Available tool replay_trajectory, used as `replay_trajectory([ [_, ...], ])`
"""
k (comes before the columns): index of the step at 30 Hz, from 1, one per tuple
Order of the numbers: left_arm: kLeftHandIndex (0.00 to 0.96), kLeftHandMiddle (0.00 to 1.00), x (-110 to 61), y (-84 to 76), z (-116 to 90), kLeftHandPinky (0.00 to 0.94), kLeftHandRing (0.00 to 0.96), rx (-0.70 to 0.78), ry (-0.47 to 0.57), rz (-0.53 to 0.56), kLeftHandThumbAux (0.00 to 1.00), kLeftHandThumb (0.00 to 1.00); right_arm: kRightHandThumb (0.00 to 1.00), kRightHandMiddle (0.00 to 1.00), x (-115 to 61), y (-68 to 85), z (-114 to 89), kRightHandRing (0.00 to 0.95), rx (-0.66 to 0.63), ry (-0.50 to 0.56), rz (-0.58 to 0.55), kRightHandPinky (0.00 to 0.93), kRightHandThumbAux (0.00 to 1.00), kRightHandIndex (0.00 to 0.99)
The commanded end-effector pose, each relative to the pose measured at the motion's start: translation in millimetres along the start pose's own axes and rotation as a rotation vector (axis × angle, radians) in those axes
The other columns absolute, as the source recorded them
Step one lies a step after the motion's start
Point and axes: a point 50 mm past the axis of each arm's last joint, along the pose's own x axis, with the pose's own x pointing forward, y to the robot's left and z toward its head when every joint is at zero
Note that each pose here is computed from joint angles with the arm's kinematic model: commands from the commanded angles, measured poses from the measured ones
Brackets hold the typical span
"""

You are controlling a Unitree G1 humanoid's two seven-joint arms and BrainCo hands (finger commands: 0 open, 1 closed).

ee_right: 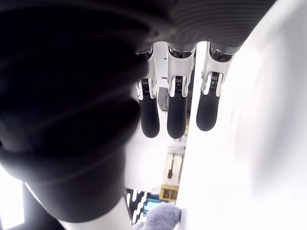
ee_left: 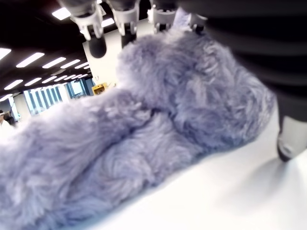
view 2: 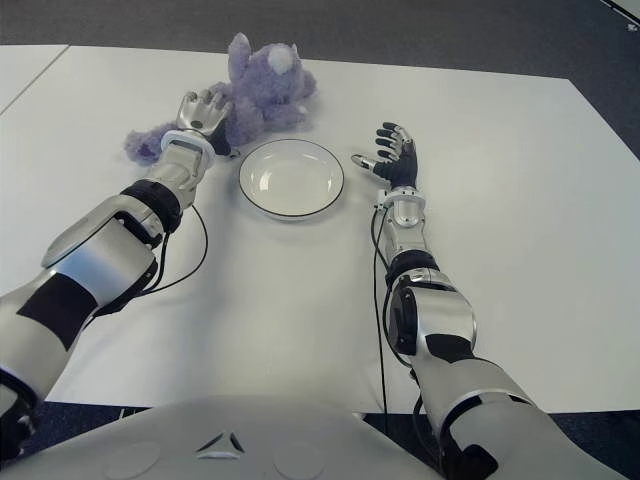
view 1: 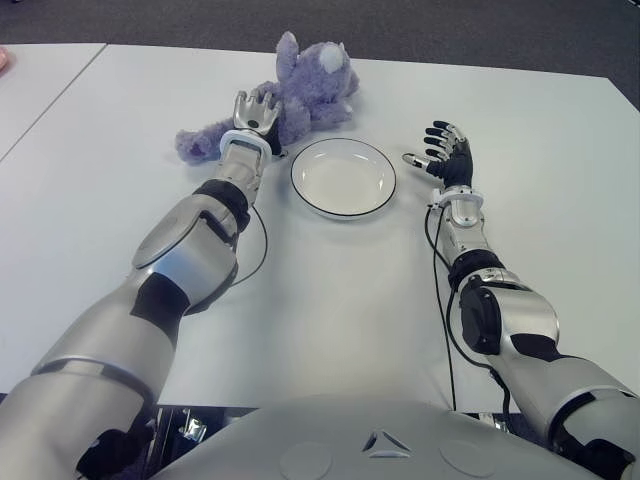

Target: Put the doll into the plate.

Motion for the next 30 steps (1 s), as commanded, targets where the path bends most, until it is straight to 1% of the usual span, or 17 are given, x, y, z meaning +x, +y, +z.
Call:
replay_trajectory([
  [1, 0.398, 0.118, -46.2, -102.9, 10.8, 0.321, 0.175, 0.043, -0.004, -0.386, 0.699, 0.601, 0.062, 0.273, -98.4, -5.1, -116.2, 0.26, 0.002, 0.482, -0.002, 0.275, 0.998, 0.214],
  [2, 0.405, 0.125, -45.5, -101.5, 10.4, 0.327, 0.182, 0.042, 0.006, -0.377, 0.704, 0.642, 0.061, 0.269, -98.4, -4.7, -116.1, 0.257, -0.001, 0.482, -0.003, 0.271, 0.998, 0.212],
  [3, 0.415, 0.127, -45.1, -100.7, 10.0, 0.359, 0.185, 0.042, 0.013, -0.371, 0.701, 0.771, 0.052, 0.266, -98.3, -4.4, -116.1, 0.255, -0.003, 0.483, -0.003, 0.268, 0.998, 0.211],
  [5, 0.423, 0.125, -44.8, -100.3, 8.4, 0.389, 0.184, 0.036, 0.027, -0.366, 0.697, 0.883, 0.043, 0.261, -98.3, -3.7, -116.1, 0.252, -0.008, 0.484, -0.002, 0.266, 0.998, 0.209],
  [8, 0.426, 0.123, -44.8, -100.5, 5.5, 0.412, 0.188, 0.029, 0.044, -0.368, 0.695, 0.961, 0.026, 0.258, -98.0, -2.1, -115.9, 0.25, -0.01, 0.486, 0.0, 0.265, 0.998, 0.207],
  [9, 0.427, 0.123, -44.4, -100.4, 1.9, 0.414, 0.189, 0.035, 0.054, -0.367, 0.695, 0.969, 0.024, 0.257, -97.8, -1.5, -115.8, 0.25, -0.01, 0.486, 0.0, 0.265, 0.998, 0.207],
  [10, 0.429, 0.138, -44.1, -100.3, -1.6, 0.417, 0.222, 0.042, 0.064, -0.364, 0.694, 0.98, 0.021, 0.257, -97.8, -1.2, -115.7, 0.25, -0.009, 0.486, 0.0, 0.266, 0.998, 0.207],
  [11, 0.433, 0.184, -43.9, -100.2, -4.3, 0.443, 0.273, 0.047, 0.072, -0.361, 0.692, 0.987, 0.018, 0.257, -97.6, -0.8, -115.6, 0.25, -0.009, 0.486, 0.0, 0.267, 0.998, 0.207],
  [12, 0.435, 0.201, -43.9, -100.2, -6.8, 0.452, 0.291, 0.051, 0.081, -0.352, 0.691, 0.99, 0.018, 0.257, -97.7, -0.4, -115.5, 0.251, -0.007, 0.485, -0.001, 0.268, 0.998, 0.207],
  [14, 0.44, 0.305, -44.2, -100.2, -8.5, 0.499, 0.375, 0.043, 0.092, -0.332, 0.678, 0.995, 0.015, 0.259, -97.9, 0.1, -115.5, 0.252, -0.004, 0.484, -0.003, 0.27, 0.998, 0.207],
  [17, 0.431, 0.404, -44.5, -100.1, -9.1, 0.52, 0.42, 0.015, 0.103, -0.307, 0.666, 0.998, 0.012, 0.262, -98.0, 1.1, -115.4, 0.256, 0.0, 0.483, -0.005, 0.274, 0.998, 0.21],
  [20, 0.425, 0.437, -44.5, -99.8, -9.5, 0.528, 0.437, -0.023, 0.108, -0.281, 0.661, 0.999, 0.009, 0.266, -97.9, 2.3, -115.3, 0.26, 0.002, 0.484, -0.006, 0.279, 0.998, 0.212],
  [21, 0.422, 0.45, -44.4, -99.6, -9.7, 0.605, 0.458, -0.036, 0.109, -0.271, 0.658, 0.98, 0.007, 0.268, -97.8, 2.8, -115.2, 0.262, 0.003, 0.484, -0.007, 0.282, 0.998, 0.213],
  [22, 0.421, 0.454, -44.3, -99.3, -10.3, 0.633, 0.465, -0.053, 0.111, -0.258, 0.657, 0.973, 0.007, 0.269, -97.8, 3.1, -115.1, 0.263, 0.003, 0.483, -0.007, 0.282, 0.998, 0.214],
  [23, 0.411, 0.463, -44.3, -99.1, -11.1, 0.684, 0.48, -0.064, 0.114, -0.249, 0.657, 0.963, 0.006, 0.271, -97.6, 3.8, -114.9, 0.264, 0.003, 0.482, -0.007, 0.283, 0.998, 0.215],
  [26, 0.397, 0.475, -43.0, -97.2, -14.8, 0.749, 0.5, -0.077, 0.118, -0.231, 0.656, 0.95, 0.003, 0.273, -97.1, 5.6, -114.4, 0.266, 0.004, 0.482, -0.005, 0.284, 0.998, 0.217],
  [30, 0.386, 0.489, -40.1, -93.0, -21.2, 0.777, 0.516, -0.092, 0.124, -0.213, 0.656, 0.945, 0.001, 0.275, -96.8, 7.0, -113.9, 0.266, 0.004, 0.48, -0.003, 0.282, 0.998, 0.219],
])
